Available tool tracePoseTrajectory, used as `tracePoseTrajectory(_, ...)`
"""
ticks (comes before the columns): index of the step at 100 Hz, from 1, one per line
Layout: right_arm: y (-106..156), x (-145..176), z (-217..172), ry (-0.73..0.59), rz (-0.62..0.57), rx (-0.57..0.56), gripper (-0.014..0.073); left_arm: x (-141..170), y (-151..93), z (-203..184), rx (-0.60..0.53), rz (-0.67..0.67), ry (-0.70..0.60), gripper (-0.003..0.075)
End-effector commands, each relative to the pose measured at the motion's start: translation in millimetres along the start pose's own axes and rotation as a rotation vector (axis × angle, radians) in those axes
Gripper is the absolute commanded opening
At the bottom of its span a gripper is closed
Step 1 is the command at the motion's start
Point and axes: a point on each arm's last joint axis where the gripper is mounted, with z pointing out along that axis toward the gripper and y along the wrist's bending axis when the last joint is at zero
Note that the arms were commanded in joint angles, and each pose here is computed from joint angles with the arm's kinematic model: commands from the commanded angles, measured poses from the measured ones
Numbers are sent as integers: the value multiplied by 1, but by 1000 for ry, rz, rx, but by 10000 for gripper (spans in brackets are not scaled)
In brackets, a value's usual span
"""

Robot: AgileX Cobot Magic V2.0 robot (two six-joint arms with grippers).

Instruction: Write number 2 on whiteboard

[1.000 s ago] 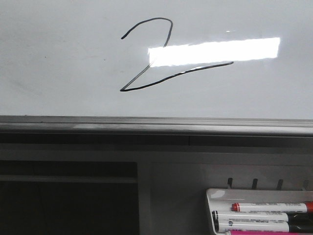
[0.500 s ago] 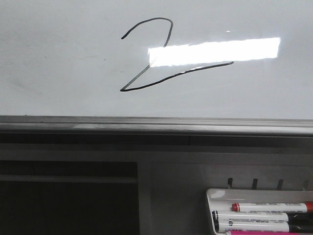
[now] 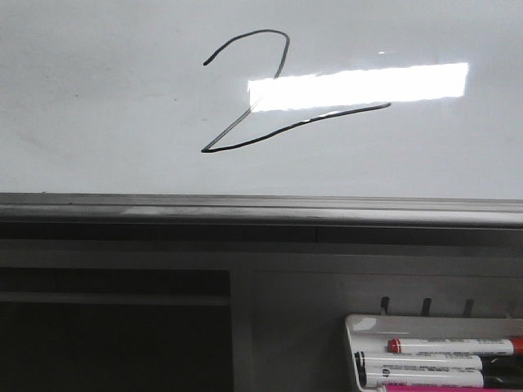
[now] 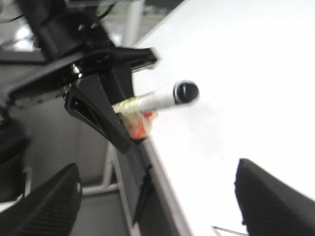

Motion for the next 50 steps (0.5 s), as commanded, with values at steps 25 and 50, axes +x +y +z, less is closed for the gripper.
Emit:
tracePoseTrajectory(25,6,4,-29,-15,91,76,-70,20,60,40,-372,-266,-350,-20)
tracePoseTrajectory(50,12,12,-27,26,165,17,-70,37,84,95,-452,-268,-334,-20)
